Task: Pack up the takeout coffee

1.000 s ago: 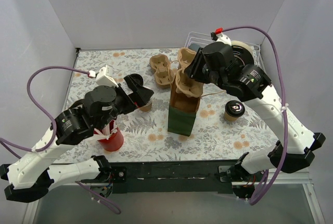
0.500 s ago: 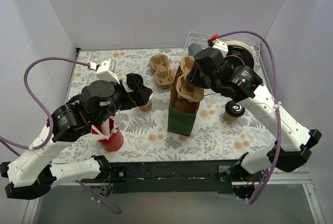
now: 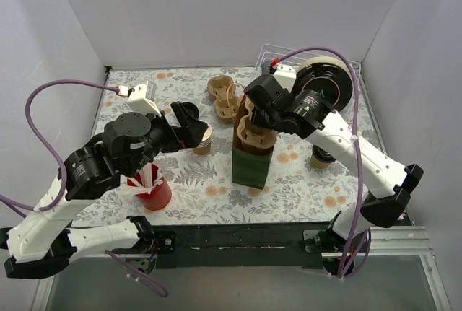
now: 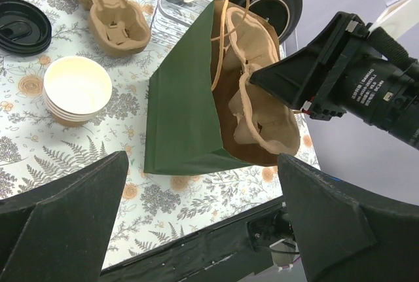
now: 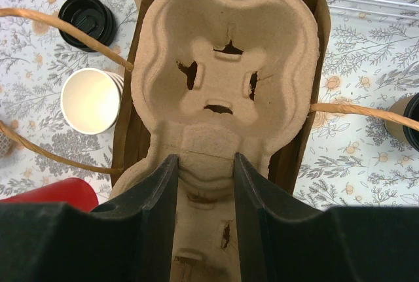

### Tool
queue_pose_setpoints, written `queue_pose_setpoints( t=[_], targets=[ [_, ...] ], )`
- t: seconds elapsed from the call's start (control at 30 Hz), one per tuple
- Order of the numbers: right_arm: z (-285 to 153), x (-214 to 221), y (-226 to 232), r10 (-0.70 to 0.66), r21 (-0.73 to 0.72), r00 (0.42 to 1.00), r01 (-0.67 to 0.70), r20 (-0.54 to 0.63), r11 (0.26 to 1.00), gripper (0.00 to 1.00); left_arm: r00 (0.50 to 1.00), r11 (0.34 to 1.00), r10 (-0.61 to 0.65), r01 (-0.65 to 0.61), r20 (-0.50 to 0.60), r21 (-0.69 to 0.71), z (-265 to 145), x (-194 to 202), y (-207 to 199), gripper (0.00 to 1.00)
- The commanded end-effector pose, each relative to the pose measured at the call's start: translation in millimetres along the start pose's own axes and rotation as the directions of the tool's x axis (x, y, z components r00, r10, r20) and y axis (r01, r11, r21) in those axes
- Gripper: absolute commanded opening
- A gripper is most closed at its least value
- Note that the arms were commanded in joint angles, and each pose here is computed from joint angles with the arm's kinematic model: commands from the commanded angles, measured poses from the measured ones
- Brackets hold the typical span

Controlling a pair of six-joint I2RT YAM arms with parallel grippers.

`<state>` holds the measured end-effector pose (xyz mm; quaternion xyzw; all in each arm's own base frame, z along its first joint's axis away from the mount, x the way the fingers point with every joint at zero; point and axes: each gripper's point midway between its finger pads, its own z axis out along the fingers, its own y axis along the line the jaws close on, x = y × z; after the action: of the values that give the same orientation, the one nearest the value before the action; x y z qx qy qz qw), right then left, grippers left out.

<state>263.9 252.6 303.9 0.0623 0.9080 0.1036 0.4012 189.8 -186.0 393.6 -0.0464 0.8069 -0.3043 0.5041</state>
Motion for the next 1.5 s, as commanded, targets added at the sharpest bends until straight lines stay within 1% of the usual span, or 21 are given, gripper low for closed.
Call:
queue_pose_setpoints(
  t=[0.0, 0.1, 0.17, 0.37, 0.6, 0.93, 1.03, 1.23, 1.27, 1.3, 1.47],
  targets=[
    [6, 1, -9, -0.002, 0.075, 0.999, -0.002, 0.042, 0.997, 0.13, 1.000, 1.000, 0.009, -0.009, 0.022, -0.001, -10, -9, 3, 0.98],
    [13, 8, -12, -0.021, 0.096, 0.999, 0.016, 0.047, 0.995, 0.12, 1.000, 1.000, 0.006, -0.006, 0.017, -0.008, -12, -7, 5, 0.98],
    [15, 5, -9, -0.024, 0.098, 0.996, 0.016, 0.081, 0.995, 0.12, 1.000, 1.000, 0.003, -0.003, 0.018, -0.009, -12, -7, 6, 0.98],
    [25, 1, -4, -0.065, 0.102, 0.991, 0.053, 0.118, 0.993, 0.12, 1.000, 1.000, -0.018, 0.018, 0.019, -0.008, -14, -8, 7, 0.98],
    [34, 1, -7, -0.052, 0.107, 0.984, 0.034, 0.167, 0.994, 0.12, 0.999, 0.999, -0.037, 0.037, 0.013, -0.013, -17, -6, 9, 0.98],
    [53, 15, -19, -0.082, 0.169, 0.981, 0.053, 0.173, 0.984, 0.12, 0.999, 0.999, -0.042, 0.042, 0.012, -0.021, -19, -5, 12, 0.98],
    [50, 10, -21, -0.069, 0.177, 0.978, 0.034, 0.196, 0.984, 0.12, 0.999, 0.999, -0.049, 0.049, 0.011, -0.018, -21, -5, 12, 0.98],
    [36, -10, -18, -0.038, 0.147, 0.963, -0.001, 0.266, 0.989, 0.11, 0.999, 0.998, -0.053, 0.053, 0.003, -0.025, -21, -1, 15, 0.98],
    [36, -12, -18, -0.046, 0.142, 0.960, 0.007, 0.277, 0.990, 0.11, 0.998, 0.998, -0.056, 0.056, 0.002, -0.024, -21, -1, 15, 0.98],
    [31, -22, -14, -0.011, 0.109, 0.949, -0.025, 0.316, 0.994, 0.11, 0.998, 0.998, -0.055, 0.055, -0.003, -0.025, -20, 0, 15, 0.98],
    [26, -33, -14, 0.000, 0.079, 0.928, -0.031, 0.373, 0.996, 0.11, 0.999, 0.998, -0.051, 0.050, -0.016, -0.034, -15, 6, 16, 0.98]
  ],
)
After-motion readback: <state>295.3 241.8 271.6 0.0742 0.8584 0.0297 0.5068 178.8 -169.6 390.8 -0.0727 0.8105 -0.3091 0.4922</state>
